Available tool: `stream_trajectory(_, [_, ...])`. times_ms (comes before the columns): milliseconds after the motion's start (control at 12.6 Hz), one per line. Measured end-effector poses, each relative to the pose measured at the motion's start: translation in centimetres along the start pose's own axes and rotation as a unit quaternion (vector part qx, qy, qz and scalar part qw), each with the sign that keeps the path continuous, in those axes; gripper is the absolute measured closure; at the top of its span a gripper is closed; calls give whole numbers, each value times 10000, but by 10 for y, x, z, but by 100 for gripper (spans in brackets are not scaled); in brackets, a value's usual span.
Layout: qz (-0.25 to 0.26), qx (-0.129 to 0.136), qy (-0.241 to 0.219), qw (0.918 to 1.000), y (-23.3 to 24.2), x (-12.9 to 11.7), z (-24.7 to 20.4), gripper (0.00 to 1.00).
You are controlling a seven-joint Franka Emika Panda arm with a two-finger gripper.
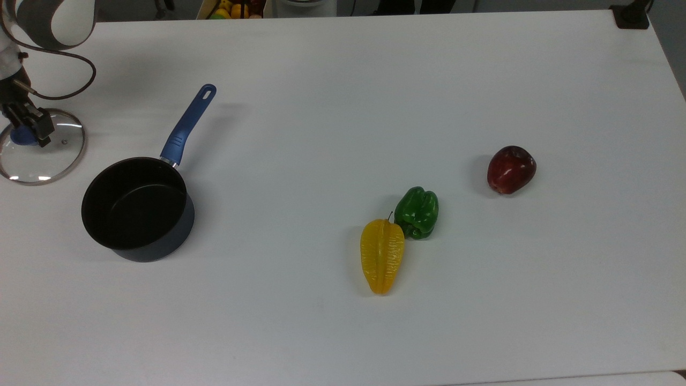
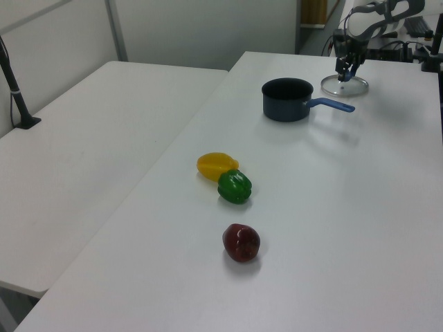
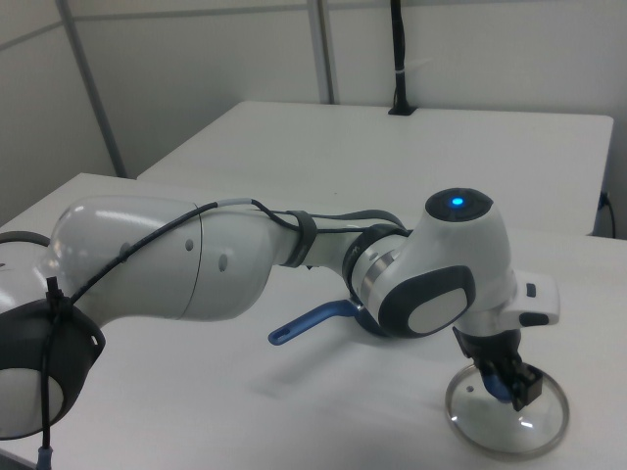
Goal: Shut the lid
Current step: 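Lift the glass lid and carry it over the black saucepan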
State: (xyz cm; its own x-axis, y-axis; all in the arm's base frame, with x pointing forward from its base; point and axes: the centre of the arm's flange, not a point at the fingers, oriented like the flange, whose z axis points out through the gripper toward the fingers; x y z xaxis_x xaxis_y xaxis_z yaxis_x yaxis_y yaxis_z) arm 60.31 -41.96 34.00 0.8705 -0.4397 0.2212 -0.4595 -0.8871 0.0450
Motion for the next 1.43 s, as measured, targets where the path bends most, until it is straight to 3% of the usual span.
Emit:
stream_trajectory(159, [13, -2, 117, 9999, 1, 6, -13, 40])
stream_trajectory(317, [38, 61, -50, 10000, -5, 12, -36, 40])
stream_trajectory(476, [313, 129, -111, 9994, -18, 19, -70, 40])
stream_trajectory(714, [199, 269, -5, 9994, -91, 26, -112, 40])
stream_trajectory(1110, [-633, 496, 328, 9962, -226, 26, -153, 40])
stream_trajectory(1427, [-942, 513, 453, 9932, -270, 22, -144, 40])
